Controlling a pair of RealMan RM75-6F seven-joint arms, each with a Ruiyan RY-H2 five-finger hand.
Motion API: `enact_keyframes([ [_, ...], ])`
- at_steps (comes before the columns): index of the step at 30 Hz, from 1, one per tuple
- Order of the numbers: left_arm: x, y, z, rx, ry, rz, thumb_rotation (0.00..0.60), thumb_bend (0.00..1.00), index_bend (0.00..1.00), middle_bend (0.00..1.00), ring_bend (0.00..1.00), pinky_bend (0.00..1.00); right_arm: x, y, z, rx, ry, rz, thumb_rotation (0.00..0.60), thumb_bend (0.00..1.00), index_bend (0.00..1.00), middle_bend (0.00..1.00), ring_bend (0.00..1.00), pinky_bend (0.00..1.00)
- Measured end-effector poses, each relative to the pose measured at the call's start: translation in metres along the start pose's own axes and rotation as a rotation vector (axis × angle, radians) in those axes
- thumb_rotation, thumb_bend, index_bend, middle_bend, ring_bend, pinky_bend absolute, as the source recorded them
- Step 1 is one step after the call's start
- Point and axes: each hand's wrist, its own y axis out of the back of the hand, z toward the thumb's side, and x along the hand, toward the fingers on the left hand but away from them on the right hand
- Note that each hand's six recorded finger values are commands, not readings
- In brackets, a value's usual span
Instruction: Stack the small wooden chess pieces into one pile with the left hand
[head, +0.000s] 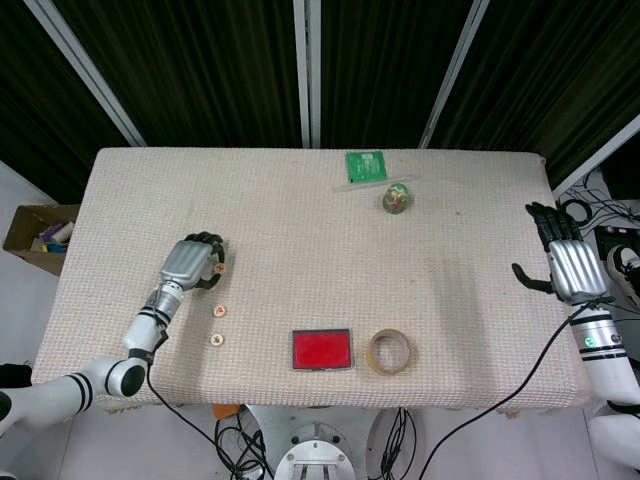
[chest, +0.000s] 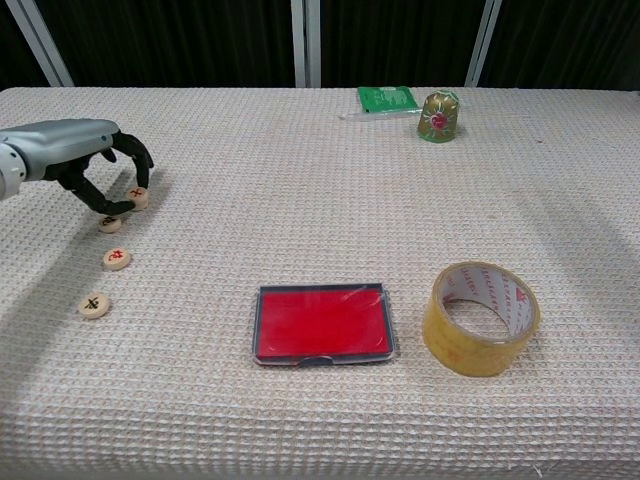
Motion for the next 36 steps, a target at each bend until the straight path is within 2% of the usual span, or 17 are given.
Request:
enact_keyframes([
  [25, -0.0002, -0.0013, -0.0004, 0.007, 0.007, -0.007, 0.600, 0.31, 0.43, 0.20, 0.15, 0.20, 0.0025, 0.0005, -0.0059, -0.012, -0.012, -0.004, 0.600, 0.26, 0.00, 0.07, 0.00, 0.00],
  [36, -0.0060, 0.0059, -0.0009, 0.014, 0.004, 0.013, 0.600, 0.30, 0.33, 0.18, 0.14, 0.20, 0.0036, 0.0021, -0.0080, -0.017, -0.014, -0.010, 0.600, 0.26, 0.00, 0.07, 0.00, 0.00],
])
